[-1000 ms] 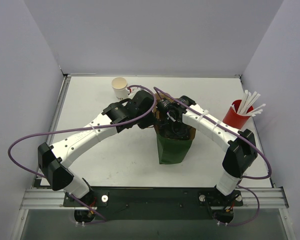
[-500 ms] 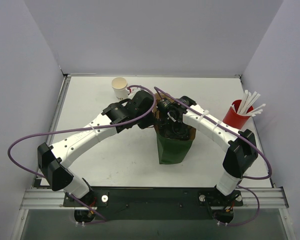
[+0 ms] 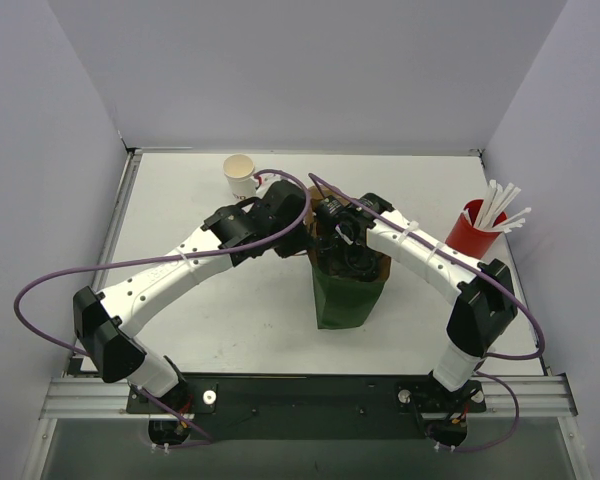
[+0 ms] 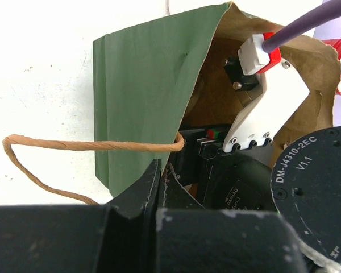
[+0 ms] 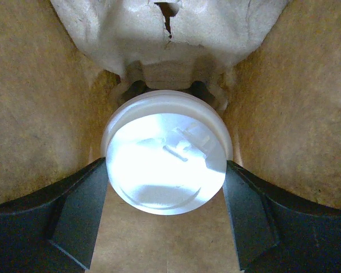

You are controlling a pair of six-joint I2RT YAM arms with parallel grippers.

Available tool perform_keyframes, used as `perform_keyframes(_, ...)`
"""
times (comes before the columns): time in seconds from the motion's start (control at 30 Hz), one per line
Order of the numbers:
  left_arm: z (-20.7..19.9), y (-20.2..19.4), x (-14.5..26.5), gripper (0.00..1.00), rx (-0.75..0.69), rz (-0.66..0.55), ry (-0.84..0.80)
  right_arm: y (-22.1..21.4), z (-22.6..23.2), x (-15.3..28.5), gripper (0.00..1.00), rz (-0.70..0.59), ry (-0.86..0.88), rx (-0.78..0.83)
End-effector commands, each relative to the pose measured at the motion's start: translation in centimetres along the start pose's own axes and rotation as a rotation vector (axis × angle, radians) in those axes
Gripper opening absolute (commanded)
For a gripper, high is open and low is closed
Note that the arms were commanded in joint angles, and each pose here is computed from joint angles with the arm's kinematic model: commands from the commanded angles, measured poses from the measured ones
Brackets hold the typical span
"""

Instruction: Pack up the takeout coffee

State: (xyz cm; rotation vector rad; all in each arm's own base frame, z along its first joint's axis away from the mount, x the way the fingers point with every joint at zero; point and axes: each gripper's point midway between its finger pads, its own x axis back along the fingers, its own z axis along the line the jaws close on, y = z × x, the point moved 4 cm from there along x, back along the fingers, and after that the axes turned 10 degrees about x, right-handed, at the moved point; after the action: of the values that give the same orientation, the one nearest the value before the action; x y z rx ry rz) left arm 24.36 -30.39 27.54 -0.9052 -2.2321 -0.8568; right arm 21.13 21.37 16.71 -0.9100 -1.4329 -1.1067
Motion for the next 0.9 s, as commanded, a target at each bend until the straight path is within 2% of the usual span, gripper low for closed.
perform_keyframes(0.0, -1.84, 1.11, 2.12, 0.0, 0.048, -0.017, -0.107, -2.3, -0.51, -3.66, 0.41, 0.151, -0.07, 0.003)
perform_keyframes(0.87, -1.51, 0.76, 1.73, 0.0, -0.061, 0.014, -0.107, -3.05, -0.86, -4.27, 0.4, 0.182, -0.129, 0.048)
